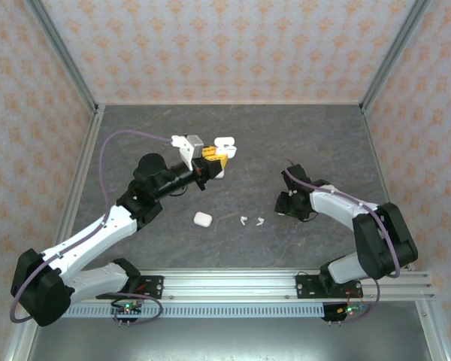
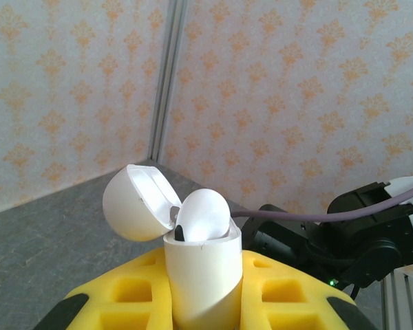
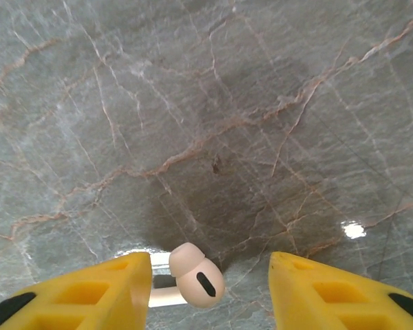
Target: Insert the wireless bluetooth earbuds into the charging case
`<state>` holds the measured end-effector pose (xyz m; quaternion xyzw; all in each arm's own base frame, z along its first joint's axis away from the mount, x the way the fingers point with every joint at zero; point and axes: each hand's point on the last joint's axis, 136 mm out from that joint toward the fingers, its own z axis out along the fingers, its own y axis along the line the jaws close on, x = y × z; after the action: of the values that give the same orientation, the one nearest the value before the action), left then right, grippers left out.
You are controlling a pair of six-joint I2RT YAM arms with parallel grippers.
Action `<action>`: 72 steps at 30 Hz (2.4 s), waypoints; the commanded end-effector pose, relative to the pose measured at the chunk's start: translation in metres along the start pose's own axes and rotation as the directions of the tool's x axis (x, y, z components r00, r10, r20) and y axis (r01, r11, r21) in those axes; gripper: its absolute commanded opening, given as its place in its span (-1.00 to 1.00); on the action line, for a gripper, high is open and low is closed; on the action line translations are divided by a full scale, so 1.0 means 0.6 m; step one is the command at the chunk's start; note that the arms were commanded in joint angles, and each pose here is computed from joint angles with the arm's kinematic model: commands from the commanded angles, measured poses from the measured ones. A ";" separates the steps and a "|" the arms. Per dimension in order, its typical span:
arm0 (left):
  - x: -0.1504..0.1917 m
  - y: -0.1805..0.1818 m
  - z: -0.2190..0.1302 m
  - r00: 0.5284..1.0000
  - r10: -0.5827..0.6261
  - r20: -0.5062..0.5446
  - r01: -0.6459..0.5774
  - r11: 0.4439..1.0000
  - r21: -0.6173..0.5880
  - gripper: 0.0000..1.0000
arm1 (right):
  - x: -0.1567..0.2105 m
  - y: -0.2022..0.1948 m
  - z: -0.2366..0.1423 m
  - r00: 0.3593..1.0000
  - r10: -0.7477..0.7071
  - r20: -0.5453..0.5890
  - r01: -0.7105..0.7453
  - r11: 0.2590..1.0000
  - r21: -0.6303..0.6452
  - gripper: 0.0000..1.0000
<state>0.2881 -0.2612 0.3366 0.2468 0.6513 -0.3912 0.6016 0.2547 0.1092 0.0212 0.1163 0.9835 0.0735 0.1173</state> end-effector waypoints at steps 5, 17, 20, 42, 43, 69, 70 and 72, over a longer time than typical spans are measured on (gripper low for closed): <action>-0.024 0.000 0.003 0.999 0.026 0.030 -0.025 1.000 -0.012 -1.00 | 0.003 0.000 0.004 0.996 -0.086 -0.009 0.086 0.988 0.125 -0.03; -0.018 0.003 0.002 0.999 0.029 0.015 -0.029 0.999 -0.021 -1.00 | 0.005 -0.018 -0.005 0.997 -0.071 0.011 0.068 0.981 0.181 -0.12; -0.018 0.003 0.002 0.999 0.029 0.016 -0.028 0.999 -0.023 -1.00 | 0.009 -0.026 -0.009 0.998 -0.060 0.021 0.055 0.980 0.191 -0.22; -0.008 0.003 -0.003 1.000 0.025 0.003 -0.025 0.999 -0.023 -1.00 | 0.010 -0.006 -0.018 0.998 0.038 0.049 -0.040 0.998 0.053 -0.19; -0.008 0.002 -0.004 1.000 0.026 0.002 -0.026 0.999 -0.024 -1.00 | 0.013 -0.007 -0.012 0.998 0.041 0.039 -0.044 0.998 0.055 -0.18; -0.001 0.001 -0.017 1.000 0.020 -0.012 -0.020 0.999 -0.031 -1.00 | -0.026 0.041 -0.005 0.993 -0.082 0.086 0.082 0.997 0.007 -0.15; -0.002 0.001 -0.017 1.000 0.020 -0.011 -0.021 0.999 -0.032 -1.00 | -0.027 0.042 -0.003 0.992 -0.088 0.086 0.087 0.996 0.010 -0.15; 0.000 0.002 -0.017 1.000 0.019 -0.015 -0.020 0.999 -0.034 -1.00 | -0.027 0.045 0.001 0.992 -0.092 0.082 0.092 0.996 0.008 -0.15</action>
<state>0.2865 -0.2567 0.3287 0.2437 0.6687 -0.3800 0.5908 0.2645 0.1257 0.0243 0.0882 0.9834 0.0617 0.1461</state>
